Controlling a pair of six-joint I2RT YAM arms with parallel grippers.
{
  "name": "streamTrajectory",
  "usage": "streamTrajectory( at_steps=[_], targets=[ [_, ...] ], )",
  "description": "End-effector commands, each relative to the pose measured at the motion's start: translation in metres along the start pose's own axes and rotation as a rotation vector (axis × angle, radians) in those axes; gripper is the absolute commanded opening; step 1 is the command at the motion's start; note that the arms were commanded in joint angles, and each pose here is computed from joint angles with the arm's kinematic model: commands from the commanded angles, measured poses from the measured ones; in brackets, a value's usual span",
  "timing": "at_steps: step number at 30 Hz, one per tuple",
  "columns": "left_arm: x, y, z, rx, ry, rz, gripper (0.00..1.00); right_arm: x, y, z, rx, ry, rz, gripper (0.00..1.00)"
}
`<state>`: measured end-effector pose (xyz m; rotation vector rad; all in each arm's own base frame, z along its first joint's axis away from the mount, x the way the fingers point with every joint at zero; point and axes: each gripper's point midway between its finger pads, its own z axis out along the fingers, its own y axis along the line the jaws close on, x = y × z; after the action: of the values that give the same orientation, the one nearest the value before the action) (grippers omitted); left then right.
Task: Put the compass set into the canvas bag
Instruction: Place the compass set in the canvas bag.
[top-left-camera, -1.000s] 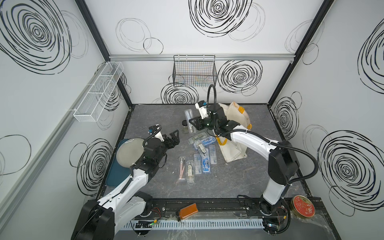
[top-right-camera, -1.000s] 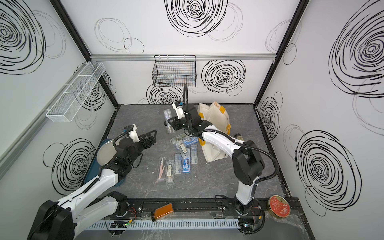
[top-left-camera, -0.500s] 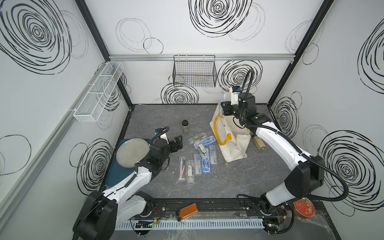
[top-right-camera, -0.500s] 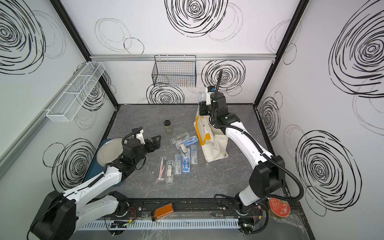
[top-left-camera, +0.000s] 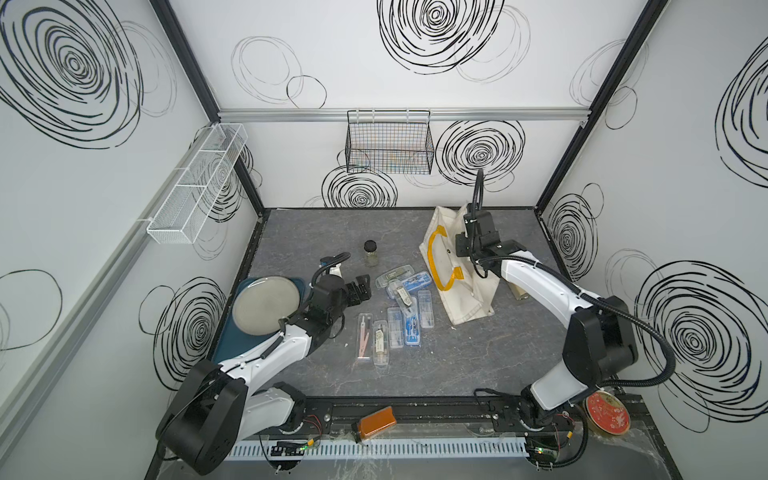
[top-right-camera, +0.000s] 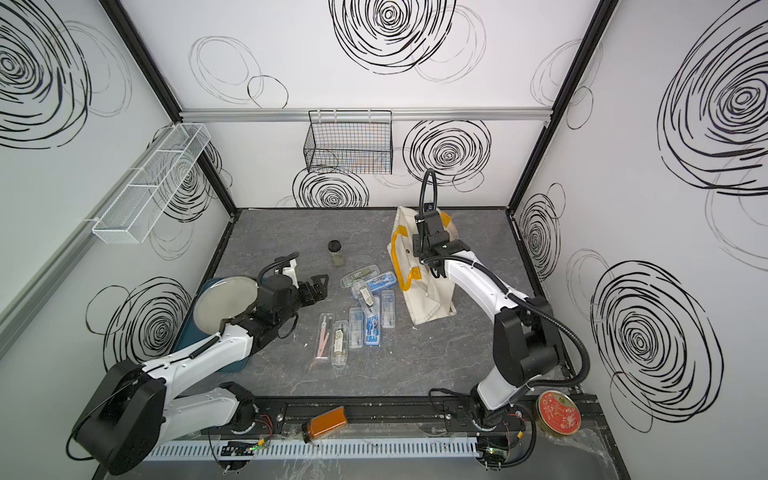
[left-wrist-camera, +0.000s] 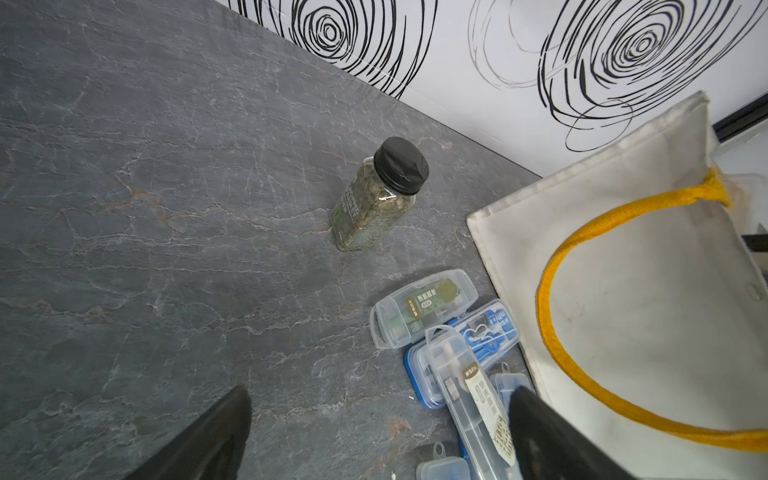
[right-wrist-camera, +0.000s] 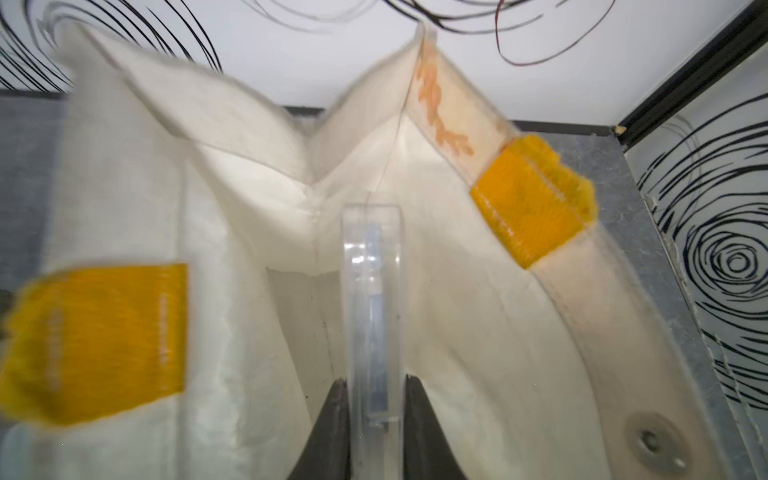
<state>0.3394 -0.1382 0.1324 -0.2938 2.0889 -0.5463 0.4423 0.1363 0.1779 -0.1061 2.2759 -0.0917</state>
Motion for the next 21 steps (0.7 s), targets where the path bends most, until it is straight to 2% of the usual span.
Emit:
streamTrajectory(
  at_steps=[1, 7, 12, 16, 21],
  targets=[
    [0.008, 0.0, 0.004, -0.066, 0.043, 0.003, 0.99, 0.007, -0.007, 0.01, 0.059, 0.058, 0.001, 0.16],
    [0.042, 0.002, 0.003, -0.219, 0.177, 0.145, 0.99, 0.011, 0.001, 0.021, 0.032, 0.102, 0.02, 0.19],
    [0.05, -0.003, 0.0, -0.24, 0.191, 0.18, 0.99, -0.005, 0.004, 0.014, 0.002, 0.067, 0.037, 0.37],
    [0.052, -0.005, 0.0, -0.227, 0.201, 0.171, 0.99, -0.028, 0.007, -0.005, -0.039, 0.009, 0.041, 0.42],
    [0.061, -0.003, -0.001, -0.231, 0.246, 0.178, 0.99, -0.061, 0.019, -0.048, -0.154, -0.128, 0.014, 0.45]
  ],
)
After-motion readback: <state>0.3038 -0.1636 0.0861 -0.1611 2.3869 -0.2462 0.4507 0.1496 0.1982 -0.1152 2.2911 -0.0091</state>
